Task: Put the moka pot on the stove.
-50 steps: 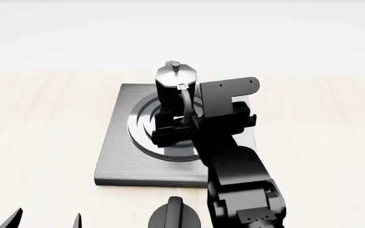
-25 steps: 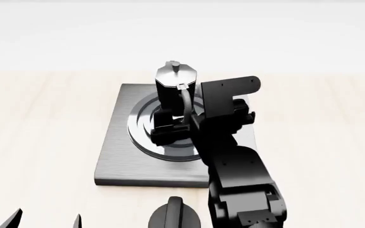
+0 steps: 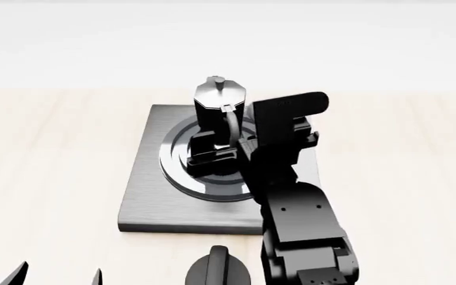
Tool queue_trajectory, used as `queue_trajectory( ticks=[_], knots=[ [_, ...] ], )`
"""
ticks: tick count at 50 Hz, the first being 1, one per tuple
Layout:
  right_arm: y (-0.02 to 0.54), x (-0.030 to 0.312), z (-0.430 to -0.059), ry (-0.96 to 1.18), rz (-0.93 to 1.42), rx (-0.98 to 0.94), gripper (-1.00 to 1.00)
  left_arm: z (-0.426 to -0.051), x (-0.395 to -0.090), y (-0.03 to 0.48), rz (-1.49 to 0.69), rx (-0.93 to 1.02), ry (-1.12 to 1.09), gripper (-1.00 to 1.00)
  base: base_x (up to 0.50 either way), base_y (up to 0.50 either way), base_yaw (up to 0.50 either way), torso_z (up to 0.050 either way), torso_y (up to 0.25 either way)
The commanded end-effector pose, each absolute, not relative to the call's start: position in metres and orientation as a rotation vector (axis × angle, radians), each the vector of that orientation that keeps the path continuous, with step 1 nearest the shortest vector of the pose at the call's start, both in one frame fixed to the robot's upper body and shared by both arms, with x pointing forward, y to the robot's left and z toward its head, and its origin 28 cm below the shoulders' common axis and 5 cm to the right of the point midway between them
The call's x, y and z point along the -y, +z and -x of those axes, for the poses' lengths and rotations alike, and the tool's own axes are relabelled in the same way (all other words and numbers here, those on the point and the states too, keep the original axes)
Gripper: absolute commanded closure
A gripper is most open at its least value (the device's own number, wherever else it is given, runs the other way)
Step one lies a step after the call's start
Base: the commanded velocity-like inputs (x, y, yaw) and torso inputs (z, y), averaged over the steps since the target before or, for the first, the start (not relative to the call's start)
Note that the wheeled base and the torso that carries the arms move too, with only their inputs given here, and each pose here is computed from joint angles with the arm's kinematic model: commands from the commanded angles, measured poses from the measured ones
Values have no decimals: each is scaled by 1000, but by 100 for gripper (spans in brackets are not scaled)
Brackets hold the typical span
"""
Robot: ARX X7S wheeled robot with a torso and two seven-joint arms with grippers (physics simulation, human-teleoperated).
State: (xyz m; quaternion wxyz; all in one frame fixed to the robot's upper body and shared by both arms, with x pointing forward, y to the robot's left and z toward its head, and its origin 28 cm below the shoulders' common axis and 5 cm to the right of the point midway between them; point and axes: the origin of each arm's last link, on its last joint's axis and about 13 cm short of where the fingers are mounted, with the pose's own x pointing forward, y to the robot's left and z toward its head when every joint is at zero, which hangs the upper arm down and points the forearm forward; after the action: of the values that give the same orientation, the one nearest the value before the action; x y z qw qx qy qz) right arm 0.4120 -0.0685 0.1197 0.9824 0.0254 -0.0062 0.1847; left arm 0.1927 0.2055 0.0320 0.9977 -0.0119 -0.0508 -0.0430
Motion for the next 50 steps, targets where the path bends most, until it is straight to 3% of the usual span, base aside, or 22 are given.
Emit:
queue_trajectory(
  ticks=[1, 50],
  knots=[
    [118, 71, -410, 377, -61, 69, -100, -192, -205, 32, 23, 104, -86, -100, 0, 0, 0, 0, 0],
    [156, 85, -318, 433, -105, 329, -100, -190, -206, 33, 24, 110, -80, -100, 0, 0, 0, 0, 0]
  ],
)
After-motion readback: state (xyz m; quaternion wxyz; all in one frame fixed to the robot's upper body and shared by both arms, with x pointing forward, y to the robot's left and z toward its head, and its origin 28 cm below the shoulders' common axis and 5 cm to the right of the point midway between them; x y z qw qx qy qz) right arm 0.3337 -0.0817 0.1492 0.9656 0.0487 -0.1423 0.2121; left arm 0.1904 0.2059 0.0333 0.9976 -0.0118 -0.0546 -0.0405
